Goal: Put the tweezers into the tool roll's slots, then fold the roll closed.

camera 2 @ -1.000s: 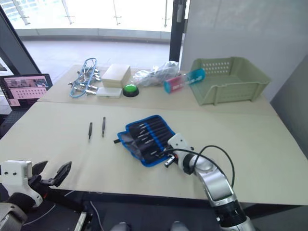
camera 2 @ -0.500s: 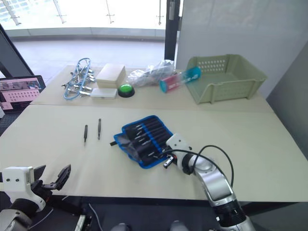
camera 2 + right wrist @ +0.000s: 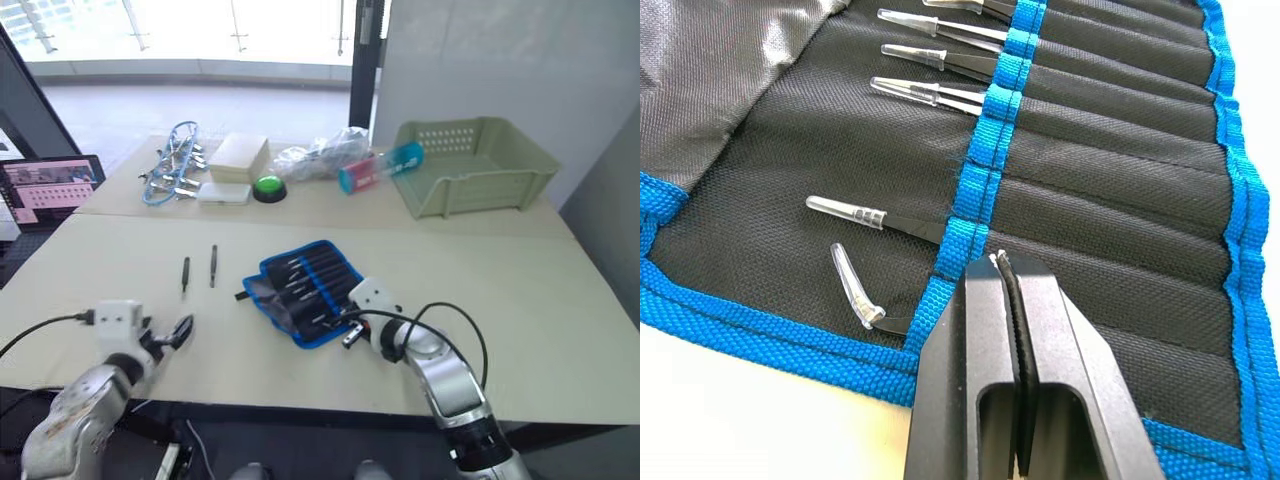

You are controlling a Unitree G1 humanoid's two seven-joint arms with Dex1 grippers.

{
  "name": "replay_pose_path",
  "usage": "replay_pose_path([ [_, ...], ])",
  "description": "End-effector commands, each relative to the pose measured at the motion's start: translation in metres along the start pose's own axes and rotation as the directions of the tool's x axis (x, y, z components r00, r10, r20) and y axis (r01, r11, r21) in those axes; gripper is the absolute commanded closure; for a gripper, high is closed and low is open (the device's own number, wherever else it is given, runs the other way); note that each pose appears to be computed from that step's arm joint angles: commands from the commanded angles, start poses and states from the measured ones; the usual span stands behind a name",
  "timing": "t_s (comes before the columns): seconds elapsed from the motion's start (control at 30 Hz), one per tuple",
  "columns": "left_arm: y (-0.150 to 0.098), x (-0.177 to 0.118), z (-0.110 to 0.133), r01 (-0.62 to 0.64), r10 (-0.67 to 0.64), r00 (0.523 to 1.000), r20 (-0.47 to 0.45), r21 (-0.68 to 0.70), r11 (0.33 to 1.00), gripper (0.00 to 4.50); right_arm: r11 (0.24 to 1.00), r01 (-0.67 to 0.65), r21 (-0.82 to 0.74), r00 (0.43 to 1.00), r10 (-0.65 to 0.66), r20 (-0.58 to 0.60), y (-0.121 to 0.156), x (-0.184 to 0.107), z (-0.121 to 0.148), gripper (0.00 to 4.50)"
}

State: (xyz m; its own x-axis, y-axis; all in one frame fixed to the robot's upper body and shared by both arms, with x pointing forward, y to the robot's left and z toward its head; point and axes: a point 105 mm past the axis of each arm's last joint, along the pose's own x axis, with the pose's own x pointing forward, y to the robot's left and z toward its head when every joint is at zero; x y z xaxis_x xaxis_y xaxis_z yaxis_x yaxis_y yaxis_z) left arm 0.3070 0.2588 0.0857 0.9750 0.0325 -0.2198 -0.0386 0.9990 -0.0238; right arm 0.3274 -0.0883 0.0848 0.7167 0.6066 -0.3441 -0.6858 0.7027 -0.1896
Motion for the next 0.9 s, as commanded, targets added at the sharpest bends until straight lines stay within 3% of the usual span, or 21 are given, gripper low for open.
replay_pose_path([
  [0.03, 0.001, 0.017, -0.012, -0.048, 0.048, 0.998, -0.045, 0.003, 0.999, 0.03, 0.999, 0.0, 0.045, 0.996, 0.004, -0.095, 0.003, 0.001, -0.024, 4.5],
  [0.33, -0.016, 0.052, -0.022, -0.052, 0.047, 0.994, -0.097, -0.045, 0.998, 0.03, 0.999, 0.021, 0.046, 0.996, -0.017, -0.093, -0.001, -0.002, -0.023, 4.5],
  [0.77, -0.017, 0.063, -0.025, -0.028, 0.029, 0.995, -0.091, 0.012, 1.0, 4.17, 0.999, 0.03, 0.044, 0.995, -0.026, -0.099, -0.003, -0.005, -0.023, 4.5],
  [0.8, -0.017, 0.063, -0.024, -0.025, 0.026, 0.996, -0.089, 0.023, 0.999, 4.43, 0.999, 0.03, 0.044, 0.995, -0.026, -0.099, -0.002, -0.005, -0.023, 4.5],
  [0.9, -0.015, 0.065, -0.02, -0.017, 0.02, 0.997, -0.073, 0.037, 0.999, 4.43, 0.998, 0.032, 0.045, 0.995, -0.027, -0.1, -0.003, -0.005, -0.024, 4.5],
])
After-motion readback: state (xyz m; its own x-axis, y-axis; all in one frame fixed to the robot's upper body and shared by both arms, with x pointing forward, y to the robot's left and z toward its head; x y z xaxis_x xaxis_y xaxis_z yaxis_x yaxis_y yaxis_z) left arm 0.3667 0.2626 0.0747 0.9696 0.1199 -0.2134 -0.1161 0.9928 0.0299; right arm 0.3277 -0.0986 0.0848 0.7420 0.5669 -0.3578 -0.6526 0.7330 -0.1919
